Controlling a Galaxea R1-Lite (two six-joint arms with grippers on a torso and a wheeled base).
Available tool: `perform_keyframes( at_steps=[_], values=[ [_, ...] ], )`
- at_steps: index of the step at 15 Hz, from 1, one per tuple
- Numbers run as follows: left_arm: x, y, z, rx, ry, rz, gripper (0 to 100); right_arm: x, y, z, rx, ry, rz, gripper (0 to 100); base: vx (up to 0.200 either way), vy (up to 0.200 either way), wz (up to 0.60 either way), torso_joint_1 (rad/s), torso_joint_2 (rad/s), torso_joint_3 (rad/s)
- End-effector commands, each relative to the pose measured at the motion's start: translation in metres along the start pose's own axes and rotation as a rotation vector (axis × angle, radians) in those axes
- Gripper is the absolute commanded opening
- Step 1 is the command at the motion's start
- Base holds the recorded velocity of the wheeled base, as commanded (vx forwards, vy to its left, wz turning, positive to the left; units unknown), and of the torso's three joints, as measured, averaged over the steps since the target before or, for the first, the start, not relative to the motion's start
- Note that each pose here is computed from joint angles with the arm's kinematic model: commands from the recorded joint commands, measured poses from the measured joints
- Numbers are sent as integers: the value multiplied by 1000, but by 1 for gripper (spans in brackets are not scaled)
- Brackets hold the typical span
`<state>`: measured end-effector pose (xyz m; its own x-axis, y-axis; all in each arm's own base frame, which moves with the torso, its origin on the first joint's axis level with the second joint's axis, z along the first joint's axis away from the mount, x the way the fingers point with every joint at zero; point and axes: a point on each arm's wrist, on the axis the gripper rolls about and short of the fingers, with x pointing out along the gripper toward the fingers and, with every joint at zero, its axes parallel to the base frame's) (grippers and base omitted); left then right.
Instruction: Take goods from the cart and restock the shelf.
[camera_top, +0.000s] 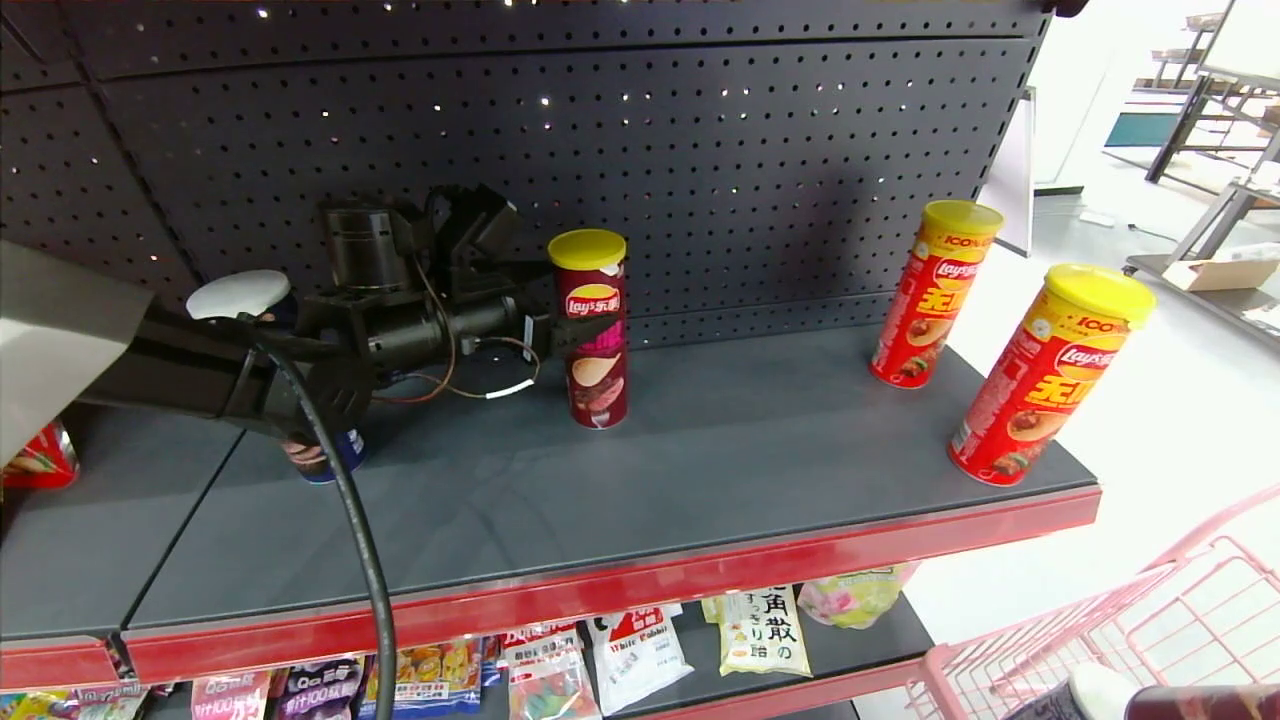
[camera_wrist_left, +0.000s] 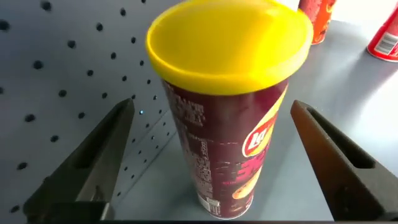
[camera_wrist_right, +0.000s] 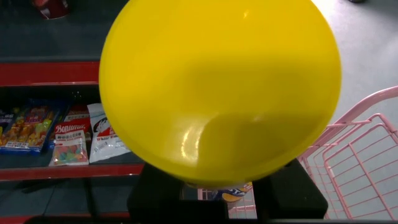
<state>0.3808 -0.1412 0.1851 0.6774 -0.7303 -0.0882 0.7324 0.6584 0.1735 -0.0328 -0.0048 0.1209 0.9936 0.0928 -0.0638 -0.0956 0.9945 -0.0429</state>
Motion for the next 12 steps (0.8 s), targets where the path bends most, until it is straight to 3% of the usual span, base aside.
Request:
perform_keyframes(
  at_steps=[1,4,8,11,12],
  values=[
    [7,2,-4,2,-1,-1,100,0,0,0,0,-2,0,0,0,0,0,0,0,0],
    [21,5,-4,10,-18,-2,100,0,0,1,0,-1,2,0,0,0,0,0,0,0],
    [33,-2,-1,3,-35,-24,100,0,0,1,0,-2,0,0,0,0,0,0,0,0],
    [41,2,2,10,-57,-6,100,0,0,1,0,-2,-1,0,0,0,0,0,0,0],
    [42,2,2,9,-59,-4,0,0,0,1,0,-2,-1,0,0,0,0,0,0,0]
  ],
)
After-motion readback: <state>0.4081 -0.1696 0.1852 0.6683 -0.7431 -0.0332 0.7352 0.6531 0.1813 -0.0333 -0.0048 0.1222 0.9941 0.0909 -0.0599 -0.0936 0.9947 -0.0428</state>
